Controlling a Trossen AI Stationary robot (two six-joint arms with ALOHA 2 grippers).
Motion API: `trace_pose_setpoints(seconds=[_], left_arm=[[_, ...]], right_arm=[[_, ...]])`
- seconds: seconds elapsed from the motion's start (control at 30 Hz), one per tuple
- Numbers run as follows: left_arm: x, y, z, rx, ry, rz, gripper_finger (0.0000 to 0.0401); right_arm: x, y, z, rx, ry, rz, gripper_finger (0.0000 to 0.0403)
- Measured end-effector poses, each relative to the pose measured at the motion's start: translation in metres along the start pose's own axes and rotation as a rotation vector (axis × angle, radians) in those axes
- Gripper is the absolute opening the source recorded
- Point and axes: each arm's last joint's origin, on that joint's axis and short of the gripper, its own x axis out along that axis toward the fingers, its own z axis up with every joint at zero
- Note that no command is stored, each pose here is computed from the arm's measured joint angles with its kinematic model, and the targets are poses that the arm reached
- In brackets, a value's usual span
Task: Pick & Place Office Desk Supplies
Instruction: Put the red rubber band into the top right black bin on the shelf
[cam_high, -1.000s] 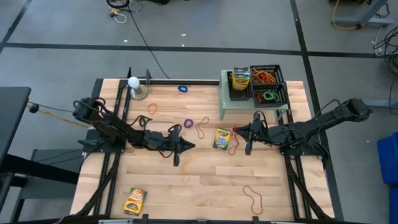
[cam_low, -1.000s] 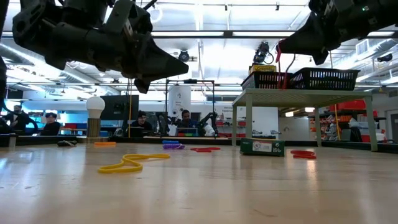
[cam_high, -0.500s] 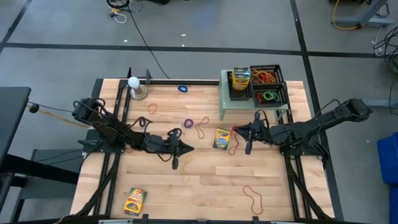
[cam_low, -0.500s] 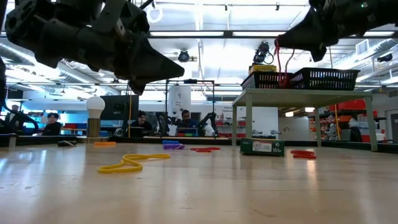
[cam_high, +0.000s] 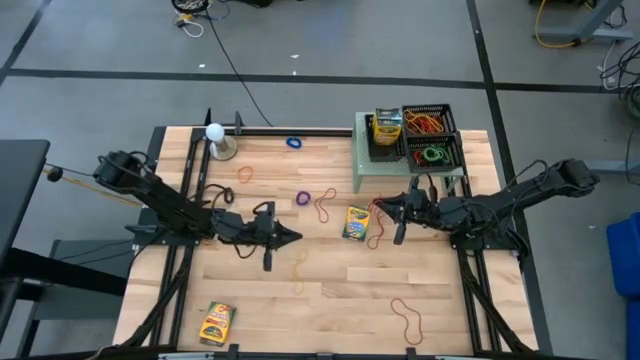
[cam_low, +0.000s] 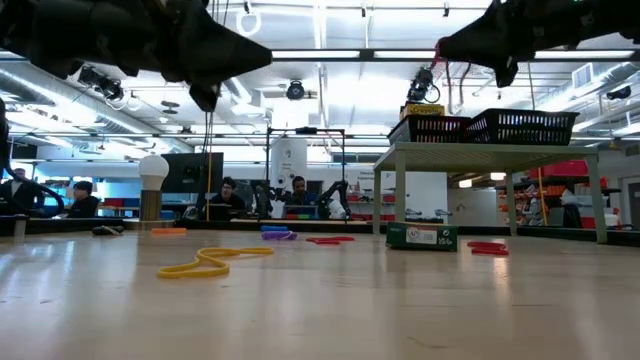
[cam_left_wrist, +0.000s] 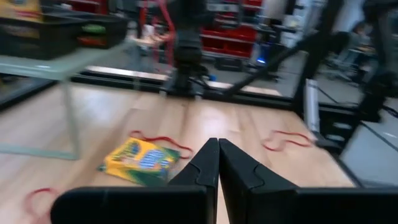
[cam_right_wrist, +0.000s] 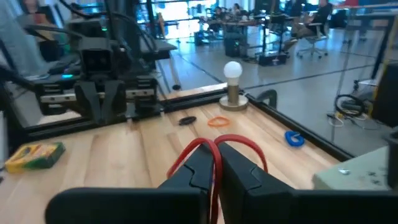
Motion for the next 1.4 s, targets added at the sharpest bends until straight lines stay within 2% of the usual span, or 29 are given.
trace_pose_setpoints(seconds=[0.17,0.3,0.47,0.7,0.87,0.93,1.0,1.07,1.23,1.4], left_arm=[[-0.003,0.003,0.002,-0.003,-0.016,0.062,0.0014],[-0.003,0.003,0.002,0.0,-0.015,0.06,0.0014],[-0.005,-0.002,0.006,-0.021,-0.059,0.039,0.0014],[-0.004,-0.002,0.006,-0.021,-0.058,0.028,0.0014],[-0.004,-0.002,0.007,-0.032,-0.061,0.048,0.0014],[0.001,0.001,0.012,-0.125,-0.093,0.194,0.0014],[0.004,0.006,0.018,-0.22,-0.15,0.332,0.0014],[0.006,0.01,0.022,-0.268,-0.186,0.414,0.0014],[0.01,0.017,0.026,-0.259,-0.202,0.458,0.0014],[0.01,0.02,0.026,-0.26,-0.204,0.471,0.0014]], right_arm=[[0.002,0.004,0.027,-0.023,0.031,-0.014,0.0012],[-0.001,0.005,0.062,-0.07,0.08,-0.1,0.0005],[-0.016,-0.004,0.114,-0.132,0.152,-0.254,0.001],[-0.041,-0.044,0.164,-0.177,0.214,-0.592,0.0005],[-0.034,-0.08,0.163,-0.204,0.286,-0.806,0.0004],[-0.03,-0.096,0.159,-0.193,0.333,-0.854,0.0004],[-0.028,-0.11,0.154,-0.169,0.375,-0.873,0.0004],[-0.026,-0.121,0.148,-0.147,0.409,-0.881,0.0004],[-0.027,-0.136,0.142,-0.127,0.445,-0.908,0.0004],[-0.026,-0.14,0.146,-0.106,0.411,-0.882,0.0004]])
